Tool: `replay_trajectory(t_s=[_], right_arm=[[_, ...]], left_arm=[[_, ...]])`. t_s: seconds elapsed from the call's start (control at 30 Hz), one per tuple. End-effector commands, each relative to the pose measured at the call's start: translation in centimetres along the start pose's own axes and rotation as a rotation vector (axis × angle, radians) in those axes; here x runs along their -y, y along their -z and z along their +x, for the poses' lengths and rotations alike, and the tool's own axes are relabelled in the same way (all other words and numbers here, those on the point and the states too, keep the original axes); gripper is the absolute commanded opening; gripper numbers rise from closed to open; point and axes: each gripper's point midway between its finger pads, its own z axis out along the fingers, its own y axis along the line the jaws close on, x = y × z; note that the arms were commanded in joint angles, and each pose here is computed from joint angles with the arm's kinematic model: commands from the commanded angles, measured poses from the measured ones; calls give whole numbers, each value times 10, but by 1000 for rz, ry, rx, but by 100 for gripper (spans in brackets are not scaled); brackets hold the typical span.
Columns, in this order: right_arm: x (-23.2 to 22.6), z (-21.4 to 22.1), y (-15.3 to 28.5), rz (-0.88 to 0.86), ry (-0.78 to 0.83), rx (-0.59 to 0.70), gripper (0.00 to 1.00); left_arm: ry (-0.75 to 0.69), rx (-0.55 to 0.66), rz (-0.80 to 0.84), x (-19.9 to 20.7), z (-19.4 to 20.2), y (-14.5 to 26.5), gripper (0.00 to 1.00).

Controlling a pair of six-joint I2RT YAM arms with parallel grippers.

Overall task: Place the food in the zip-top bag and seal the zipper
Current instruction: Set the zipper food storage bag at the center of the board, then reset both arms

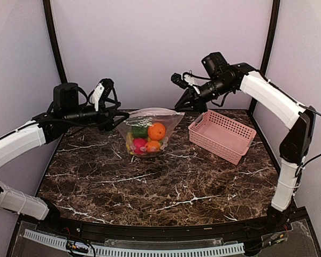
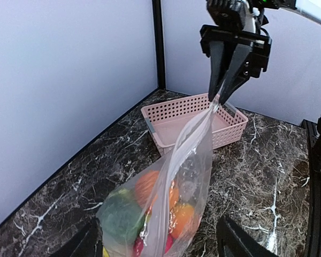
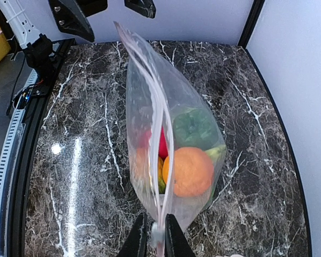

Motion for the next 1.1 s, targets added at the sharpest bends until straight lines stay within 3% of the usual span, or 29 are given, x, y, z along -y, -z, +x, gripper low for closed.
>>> replay_trajectory(t_s=[0.0,0.17,0.37,0.63,0.77,0.87,0.9,0.93,0.97,1.07], right_arm=[[-22,-18,-1,-32,25,-8,12],[-33,-24,-3,-36,60,-28,12],[-25,-9,-1,10,26,-74,12],[-43,62,28,-4,-150,-85,32],[-31,81,46,79,-249,-47,39],[1,95,78,277,-304,-23,54],[15,93,99,366,-304,9,66],[30,94,122,466,-329,38,90],[46,97,146,569,-377,75,98],[75,108,203,796,-488,128,99]], left_arm=[[-89,-26,93,36,-36,16,73],[-89,-4,154,56,-62,-5,73],[-55,-88,257,73,-34,-36,69],[-41,-228,321,114,29,-21,66],[-70,-252,247,107,50,-15,65],[-112,-227,52,77,54,-8,70],[-116,-190,0,70,49,-2,72],[-102,-182,-94,55,46,2,79],[-98,-145,-135,49,38,8,82],[-90,-111,-252,32,28,21,87]])
